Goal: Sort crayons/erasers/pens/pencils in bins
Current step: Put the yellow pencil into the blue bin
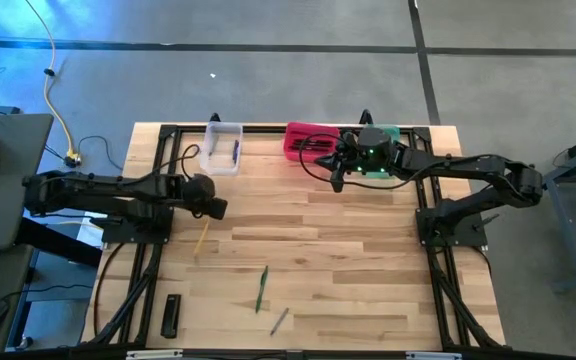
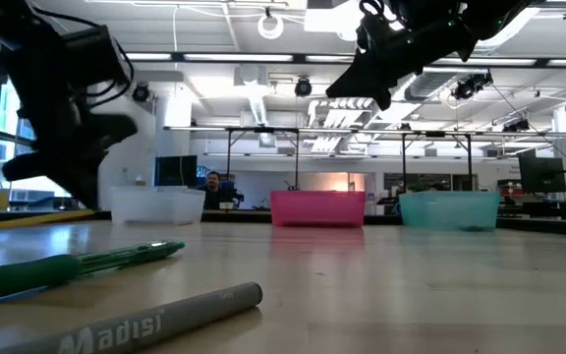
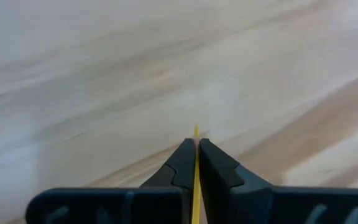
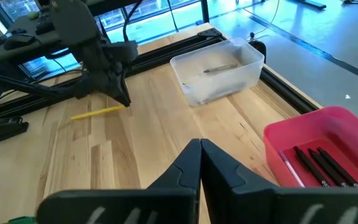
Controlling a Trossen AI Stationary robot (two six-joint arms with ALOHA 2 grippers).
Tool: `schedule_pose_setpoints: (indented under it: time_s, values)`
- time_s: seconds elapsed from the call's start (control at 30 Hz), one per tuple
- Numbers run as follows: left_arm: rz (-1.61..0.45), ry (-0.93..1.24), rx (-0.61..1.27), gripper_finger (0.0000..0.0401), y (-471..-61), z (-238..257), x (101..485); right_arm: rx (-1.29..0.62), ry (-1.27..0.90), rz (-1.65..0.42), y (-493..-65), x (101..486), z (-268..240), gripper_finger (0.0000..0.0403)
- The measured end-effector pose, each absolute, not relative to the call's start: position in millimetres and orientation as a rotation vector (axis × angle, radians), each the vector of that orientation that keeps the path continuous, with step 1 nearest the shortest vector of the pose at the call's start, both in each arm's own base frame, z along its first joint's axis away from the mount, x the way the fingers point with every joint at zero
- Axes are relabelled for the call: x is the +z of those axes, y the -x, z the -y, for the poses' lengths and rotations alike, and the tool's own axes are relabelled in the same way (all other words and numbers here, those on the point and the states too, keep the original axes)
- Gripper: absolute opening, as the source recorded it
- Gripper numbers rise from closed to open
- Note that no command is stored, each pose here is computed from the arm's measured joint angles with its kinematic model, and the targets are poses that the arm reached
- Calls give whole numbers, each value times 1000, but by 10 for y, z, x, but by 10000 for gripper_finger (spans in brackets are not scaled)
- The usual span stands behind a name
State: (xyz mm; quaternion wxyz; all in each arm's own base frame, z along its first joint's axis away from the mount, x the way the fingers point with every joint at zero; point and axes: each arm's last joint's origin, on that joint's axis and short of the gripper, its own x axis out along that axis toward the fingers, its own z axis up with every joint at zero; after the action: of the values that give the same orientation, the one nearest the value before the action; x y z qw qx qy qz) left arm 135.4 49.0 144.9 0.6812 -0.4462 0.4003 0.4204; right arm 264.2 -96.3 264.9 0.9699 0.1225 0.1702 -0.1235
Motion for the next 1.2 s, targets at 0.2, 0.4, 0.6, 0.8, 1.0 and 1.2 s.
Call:
schedule_pose_setpoints:
  time_s: [0.2,0.4,0.6,0.8,1.0,1.2]
  values:
    - [-611,1033,824,1,-1524,-548,1638,-251,-255,-349,-2640,2644,962,0]
    - [-340,1016,708,1,-1696,-613,1840,-250,-328,-346,-2645,2634,960,0]
    - [-155,989,634,1,-1778,-648,2003,-188,-500,-341,-2726,2573,927,0]
    - [-73,982,614,1,-1803,-663,2077,-87,-636,-291,-3023,2393,805,26]
    - [-55,980,612,0,-1806,-666,2092,-22,-748,-269,-3302,2088,721,97]
    - [-54,980,614,0,-1806,-666,2093,-10,-784,-272,-3546,1860,748,146]
